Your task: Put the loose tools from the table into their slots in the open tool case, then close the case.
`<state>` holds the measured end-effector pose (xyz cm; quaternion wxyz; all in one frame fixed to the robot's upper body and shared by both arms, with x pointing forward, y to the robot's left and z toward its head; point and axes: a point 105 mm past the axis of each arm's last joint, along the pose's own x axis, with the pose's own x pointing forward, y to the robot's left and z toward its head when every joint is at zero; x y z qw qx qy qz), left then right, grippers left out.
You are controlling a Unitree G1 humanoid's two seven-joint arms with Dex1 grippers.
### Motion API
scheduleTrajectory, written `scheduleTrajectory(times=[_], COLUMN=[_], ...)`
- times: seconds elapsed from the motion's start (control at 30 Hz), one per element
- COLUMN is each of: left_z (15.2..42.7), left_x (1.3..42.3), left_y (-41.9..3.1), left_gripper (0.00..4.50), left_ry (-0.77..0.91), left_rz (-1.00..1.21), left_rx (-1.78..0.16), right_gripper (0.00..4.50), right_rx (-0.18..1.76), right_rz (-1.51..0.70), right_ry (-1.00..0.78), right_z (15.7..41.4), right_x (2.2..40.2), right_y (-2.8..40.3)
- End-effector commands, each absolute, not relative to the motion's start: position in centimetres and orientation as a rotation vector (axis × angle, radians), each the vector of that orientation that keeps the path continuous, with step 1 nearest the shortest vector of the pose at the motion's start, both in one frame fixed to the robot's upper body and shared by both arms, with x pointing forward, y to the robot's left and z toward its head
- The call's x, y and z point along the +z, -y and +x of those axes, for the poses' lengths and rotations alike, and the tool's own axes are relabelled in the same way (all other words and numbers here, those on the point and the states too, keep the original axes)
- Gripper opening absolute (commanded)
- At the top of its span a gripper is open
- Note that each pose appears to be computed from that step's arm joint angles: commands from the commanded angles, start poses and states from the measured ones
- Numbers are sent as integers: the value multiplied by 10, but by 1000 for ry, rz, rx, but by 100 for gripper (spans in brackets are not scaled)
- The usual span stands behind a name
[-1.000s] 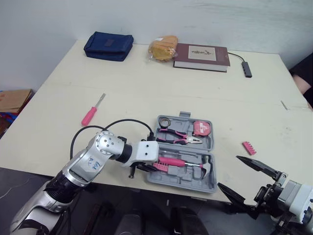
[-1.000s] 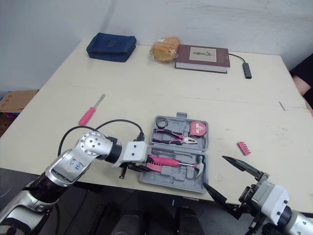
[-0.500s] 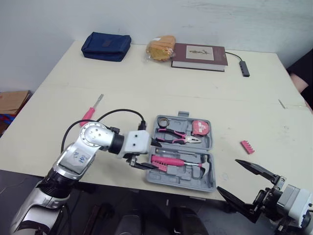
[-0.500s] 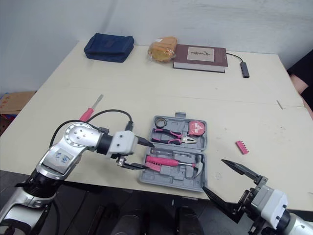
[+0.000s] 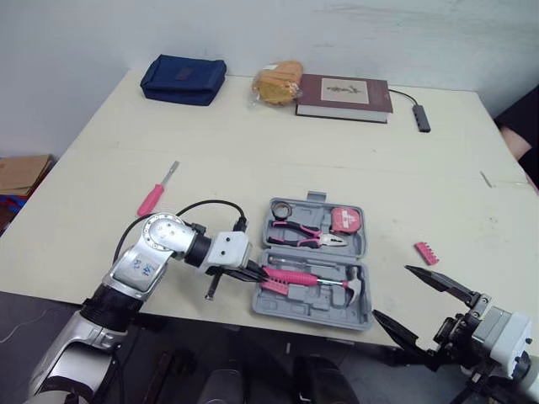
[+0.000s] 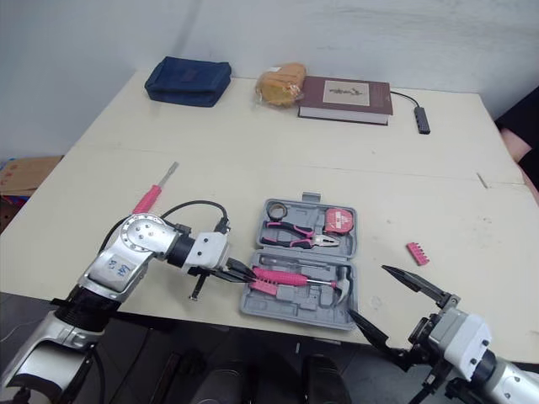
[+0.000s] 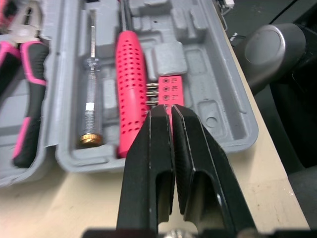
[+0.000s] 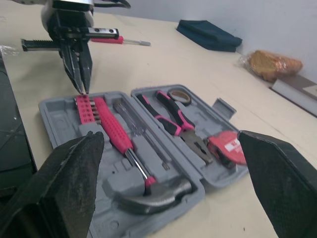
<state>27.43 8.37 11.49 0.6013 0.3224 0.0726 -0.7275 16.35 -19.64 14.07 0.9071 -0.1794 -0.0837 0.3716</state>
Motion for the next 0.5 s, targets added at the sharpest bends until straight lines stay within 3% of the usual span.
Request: scheduleTrajectory(times=[0.03,0.5], left_z=[275,269], left_x=[111,59], left_y=[-82,-90], left_gripper=[9,9], left_ry=[-158,-511], left_rz=[797,850], left_rx=[-1683,-1639], right_gripper=[450,450], right_rx=[758,747], right_rz=[-381,-380], right_ry=[200,210], right_z=[158,151], right_x=[141,132], right_y=[200,202])
